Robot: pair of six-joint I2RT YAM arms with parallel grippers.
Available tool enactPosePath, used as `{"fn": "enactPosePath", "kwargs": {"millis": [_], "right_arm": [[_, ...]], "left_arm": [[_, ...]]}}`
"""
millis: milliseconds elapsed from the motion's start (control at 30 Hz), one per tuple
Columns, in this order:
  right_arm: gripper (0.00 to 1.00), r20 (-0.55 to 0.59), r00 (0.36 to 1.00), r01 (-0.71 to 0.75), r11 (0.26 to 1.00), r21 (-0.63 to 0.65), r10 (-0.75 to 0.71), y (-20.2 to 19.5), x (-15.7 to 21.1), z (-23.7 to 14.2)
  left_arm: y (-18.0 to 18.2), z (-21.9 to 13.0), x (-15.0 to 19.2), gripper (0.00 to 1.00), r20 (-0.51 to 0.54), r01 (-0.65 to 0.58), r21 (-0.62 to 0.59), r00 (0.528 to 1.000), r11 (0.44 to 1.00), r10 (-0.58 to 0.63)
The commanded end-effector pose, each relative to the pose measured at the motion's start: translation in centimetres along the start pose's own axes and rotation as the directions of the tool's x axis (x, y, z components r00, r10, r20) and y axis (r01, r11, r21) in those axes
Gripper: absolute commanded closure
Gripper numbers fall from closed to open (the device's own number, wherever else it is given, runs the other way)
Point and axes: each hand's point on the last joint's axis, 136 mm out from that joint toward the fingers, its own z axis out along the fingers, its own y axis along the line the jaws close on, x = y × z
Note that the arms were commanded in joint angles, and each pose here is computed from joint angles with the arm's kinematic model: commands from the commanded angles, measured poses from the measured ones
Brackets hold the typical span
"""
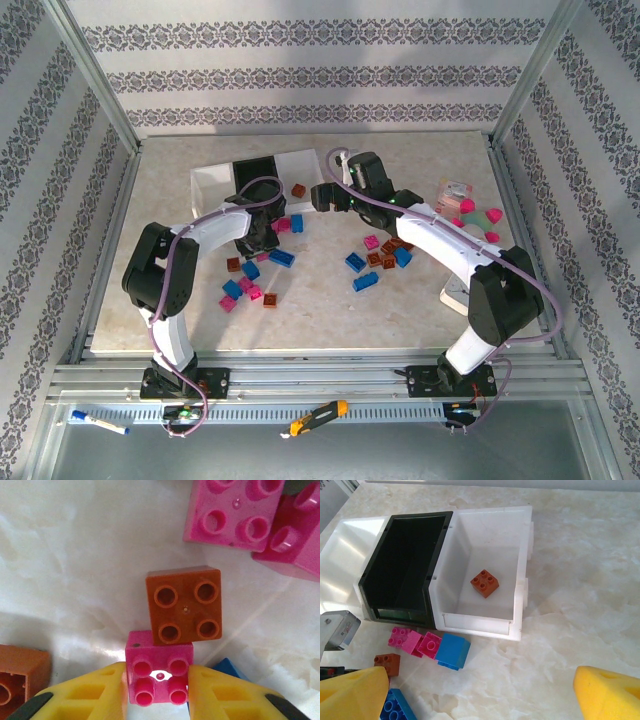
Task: Sort the legos into containers by color
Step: Pick up the lego from the center of the table.
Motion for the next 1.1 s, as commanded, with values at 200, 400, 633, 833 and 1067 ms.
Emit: {"fn": "enactPosePath", "kwargs": {"millis": [200, 400, 633, 833, 1067], "right_arm": [[0.05, 0.032, 0.999, -0.011, 1.000, -0.015, 0.011, 0.1, -1.5, -0.4], [0.05, 0.027, 0.999, -0.018, 1.000, -0.020, 0.019, 0.1, -1.3, -0.3], [0.05, 0.015, 1.000, -0.024, 1.000, -0.007, 0.024, -0.3, -0.6, -0.4], [0.05, 0.019, 0.999, -0.041, 0.999, -0.006, 0.041, -0.4, -0.8, -0.4], [0.05, 0.037, 0.999, -0.019, 0.999, -0.049, 0.021, 1.2, -1.6, -0.5]], "left_arm": [[1.3, -0.3, -0.2, 0.59, 0.003, 0.021, -0.038, 1.000, 0.999, -0.021], [1.1, 1.0, 0.0, 0.48, -0.025, 0.028, -0.037, 0.999, 0.999, -0.029], [1.2, 2.1, 0.3, 0.55, -0.038, 0.040, -0.043, 0.998, 0.998, -0.041], [1.3, 1.2, 0.1, 0.72, -0.025, 0.047, -0.031, 0.999, 0.998, -0.047], [1.2, -3.7, -2.3, 0.73, 0.080, 0.003, -0.002, 0.997, 1.000, -0.003]]}}
